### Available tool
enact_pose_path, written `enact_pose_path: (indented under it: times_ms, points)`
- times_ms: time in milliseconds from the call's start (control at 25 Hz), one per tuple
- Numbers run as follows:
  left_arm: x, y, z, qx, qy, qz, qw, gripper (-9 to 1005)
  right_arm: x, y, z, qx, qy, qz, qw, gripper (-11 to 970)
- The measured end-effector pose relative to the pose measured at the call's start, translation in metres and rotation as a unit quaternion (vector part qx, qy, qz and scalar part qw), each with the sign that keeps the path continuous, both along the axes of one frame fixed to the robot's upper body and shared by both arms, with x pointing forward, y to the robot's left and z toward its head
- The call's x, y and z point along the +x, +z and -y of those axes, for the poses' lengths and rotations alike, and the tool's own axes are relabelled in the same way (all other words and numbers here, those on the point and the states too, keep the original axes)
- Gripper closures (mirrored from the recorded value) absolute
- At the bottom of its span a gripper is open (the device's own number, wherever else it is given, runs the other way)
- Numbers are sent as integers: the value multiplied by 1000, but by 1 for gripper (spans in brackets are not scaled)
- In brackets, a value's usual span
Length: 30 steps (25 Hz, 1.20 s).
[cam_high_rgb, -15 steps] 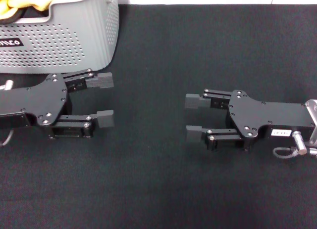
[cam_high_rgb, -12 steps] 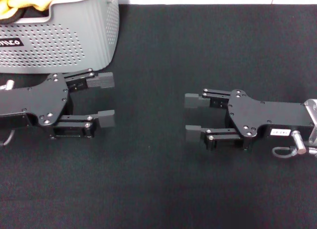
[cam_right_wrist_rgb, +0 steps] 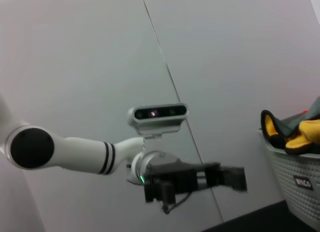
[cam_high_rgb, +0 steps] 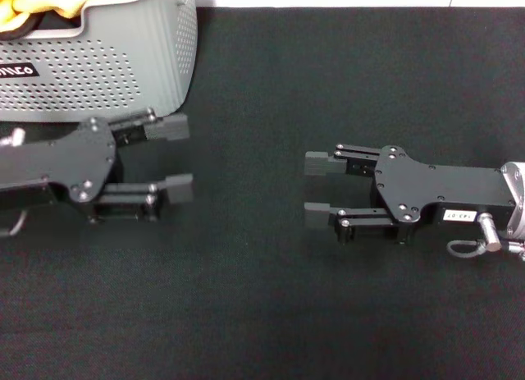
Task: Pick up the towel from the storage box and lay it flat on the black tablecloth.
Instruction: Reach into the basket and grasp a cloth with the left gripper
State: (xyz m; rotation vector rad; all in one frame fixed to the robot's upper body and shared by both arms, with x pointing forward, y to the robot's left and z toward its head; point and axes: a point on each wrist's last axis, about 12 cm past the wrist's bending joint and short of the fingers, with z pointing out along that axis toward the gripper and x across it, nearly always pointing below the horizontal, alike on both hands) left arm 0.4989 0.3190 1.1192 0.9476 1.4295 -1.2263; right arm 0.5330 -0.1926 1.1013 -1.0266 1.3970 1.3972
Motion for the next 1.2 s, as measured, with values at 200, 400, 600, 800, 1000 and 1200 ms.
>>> enact_pose_path:
  times_ms: [200, 400, 600, 800, 1000, 1200]
  points:
    - [11, 32, -26, 9, 68, 33, 997, 117, 4, -4, 2, -16, -22, -2, 1000, 199]
    - [17, 71, -59, 98, 178, 74, 976, 116, 9, -11, 2, -36, -47, -6, 998, 200]
    - [6, 135, -86, 237, 330, 151, 901, 116, 9, -15, 3, -43, -59, -8, 997, 200]
    - [6, 152, -102, 309, 400, 152, 850, 116, 10, -17, 5, -48, -69, -11, 996, 201]
    - [20, 146, -115, 379, 430, 116, 811, 116, 9, -18, 6, -49, -72, -11, 996, 201]
    - [32, 134, -117, 402, 431, 96, 802, 116, 8, -21, 7, -52, -75, -18, 996, 202]
